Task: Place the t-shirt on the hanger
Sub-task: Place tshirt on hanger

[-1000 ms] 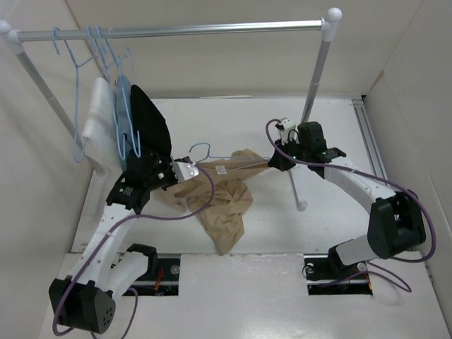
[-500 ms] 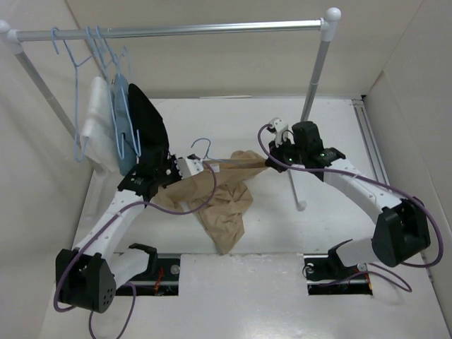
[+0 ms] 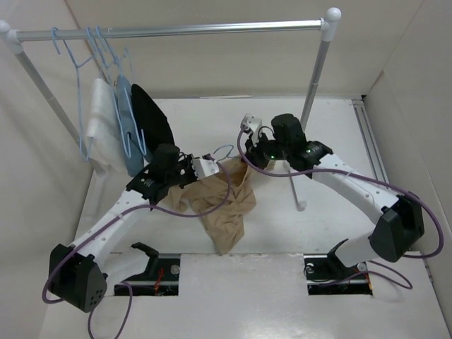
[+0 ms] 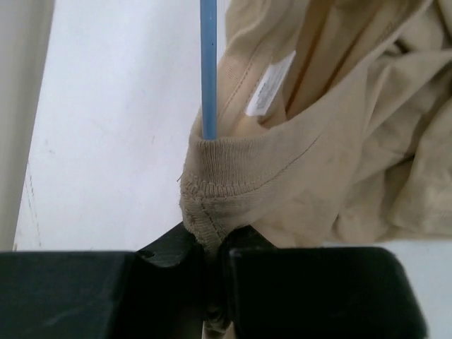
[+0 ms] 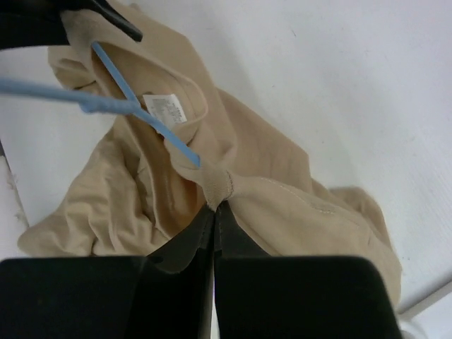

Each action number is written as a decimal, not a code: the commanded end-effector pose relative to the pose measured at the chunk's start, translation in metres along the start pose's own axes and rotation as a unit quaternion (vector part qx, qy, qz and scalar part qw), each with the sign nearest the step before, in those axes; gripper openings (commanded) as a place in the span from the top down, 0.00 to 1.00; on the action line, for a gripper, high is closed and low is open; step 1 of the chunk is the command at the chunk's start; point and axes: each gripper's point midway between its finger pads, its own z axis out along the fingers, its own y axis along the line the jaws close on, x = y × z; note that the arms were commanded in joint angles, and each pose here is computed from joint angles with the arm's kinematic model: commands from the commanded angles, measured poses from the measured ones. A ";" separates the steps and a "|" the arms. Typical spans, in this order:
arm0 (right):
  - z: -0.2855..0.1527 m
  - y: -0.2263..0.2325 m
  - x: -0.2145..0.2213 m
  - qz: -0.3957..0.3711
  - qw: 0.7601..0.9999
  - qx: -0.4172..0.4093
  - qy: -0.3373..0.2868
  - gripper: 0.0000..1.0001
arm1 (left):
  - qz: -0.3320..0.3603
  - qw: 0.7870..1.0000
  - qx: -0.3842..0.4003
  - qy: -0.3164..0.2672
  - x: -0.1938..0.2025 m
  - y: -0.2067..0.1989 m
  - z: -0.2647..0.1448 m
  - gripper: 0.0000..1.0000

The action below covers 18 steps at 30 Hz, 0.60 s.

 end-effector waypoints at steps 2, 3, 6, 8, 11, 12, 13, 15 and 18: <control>-0.014 -0.007 -0.023 -0.033 0.999 0.006 -0.027 0.95 | -0.021 0.994 -0.032 -0.104 -0.058 0.023 -0.019 1.00; -0.021 -0.015 -0.021 -0.032 0.999 0.020 -0.022 0.79 | -0.022 0.994 -0.029 -0.101 -0.055 0.020 -0.018 1.00; -0.037 -0.025 -0.005 -0.044 0.998 0.045 0.012 0.52 | -0.016 0.992 -0.027 -0.122 -0.063 0.016 -0.026 1.00; -0.051 -0.026 -0.011 -0.078 0.995 0.054 0.023 0.43 | -0.017 0.991 -0.015 -0.131 -0.062 0.010 -0.027 1.00; -0.066 -0.022 -0.025 -0.130 0.990 0.053 0.015 0.22 | -0.011 0.988 -0.010 -0.151 -0.068 0.006 -0.032 1.00; -0.071 -0.021 -0.031 -0.142 0.988 0.055 0.010 0.18 | -0.008 0.987 -0.007 -0.161 -0.072 0.005 -0.033 1.00; -0.071 -0.013 -0.035 -0.157 0.987 0.044 0.003 0.13 | -0.005 0.986 -0.006 -0.167 -0.075 0.005 -0.035 1.00; -0.074 0.000 -0.049 -0.194 0.980 0.036 -0.018 0.10 | -0.002 0.984 -0.004 -0.176 -0.079 0.004 -0.036 1.00; -0.071 0.008 -0.063 -0.221 0.974 0.033 -0.045 0.08 | 0.005 0.983 0.005 -0.184 -0.082 0.001 -0.036 1.00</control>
